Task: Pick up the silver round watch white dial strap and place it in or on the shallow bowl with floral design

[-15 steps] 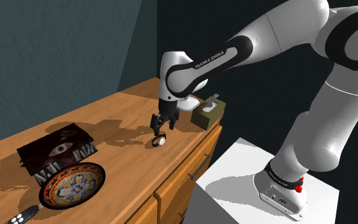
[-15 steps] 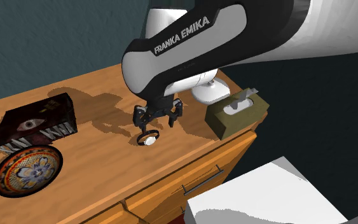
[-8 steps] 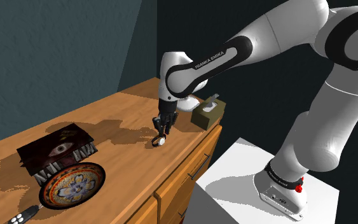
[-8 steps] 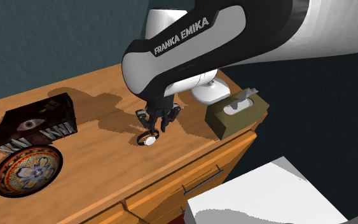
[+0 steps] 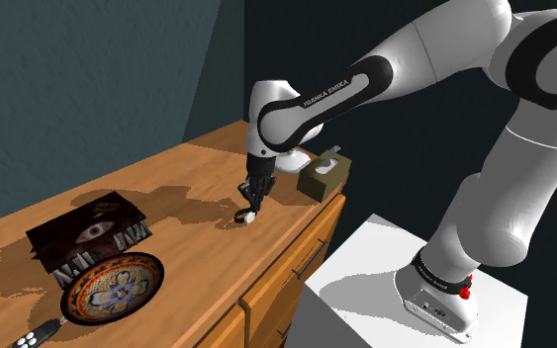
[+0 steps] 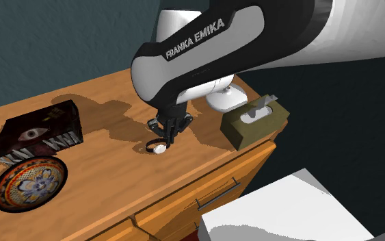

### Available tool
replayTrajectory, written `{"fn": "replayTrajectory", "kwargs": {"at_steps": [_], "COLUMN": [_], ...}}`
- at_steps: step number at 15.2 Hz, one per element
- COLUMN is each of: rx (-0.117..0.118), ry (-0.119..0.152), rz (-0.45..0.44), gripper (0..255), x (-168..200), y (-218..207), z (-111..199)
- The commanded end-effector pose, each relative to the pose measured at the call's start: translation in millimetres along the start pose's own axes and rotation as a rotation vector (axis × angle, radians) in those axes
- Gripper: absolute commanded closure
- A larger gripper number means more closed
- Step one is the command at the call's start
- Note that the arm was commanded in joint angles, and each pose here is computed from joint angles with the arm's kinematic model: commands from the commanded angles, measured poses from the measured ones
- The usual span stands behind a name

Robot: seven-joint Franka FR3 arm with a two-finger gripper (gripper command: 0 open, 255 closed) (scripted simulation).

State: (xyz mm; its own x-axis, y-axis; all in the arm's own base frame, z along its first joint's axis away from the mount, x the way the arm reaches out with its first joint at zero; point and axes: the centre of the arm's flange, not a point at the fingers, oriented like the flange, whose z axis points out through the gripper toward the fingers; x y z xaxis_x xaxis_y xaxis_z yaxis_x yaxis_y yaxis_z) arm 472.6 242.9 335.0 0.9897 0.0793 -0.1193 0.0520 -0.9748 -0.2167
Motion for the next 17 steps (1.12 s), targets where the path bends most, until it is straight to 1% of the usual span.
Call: {"fn": "replayTrajectory", "kwargs": {"at_steps": [1, 17], "rx": [0.000, 0.000], "ry": [0.000, 0.000], "rz": [0.000, 0.000], "gripper": [255, 255], "x": [-0.7, -10.7], "y": [-1.1, -19.4], "z": [-5.1, -86.9]}}
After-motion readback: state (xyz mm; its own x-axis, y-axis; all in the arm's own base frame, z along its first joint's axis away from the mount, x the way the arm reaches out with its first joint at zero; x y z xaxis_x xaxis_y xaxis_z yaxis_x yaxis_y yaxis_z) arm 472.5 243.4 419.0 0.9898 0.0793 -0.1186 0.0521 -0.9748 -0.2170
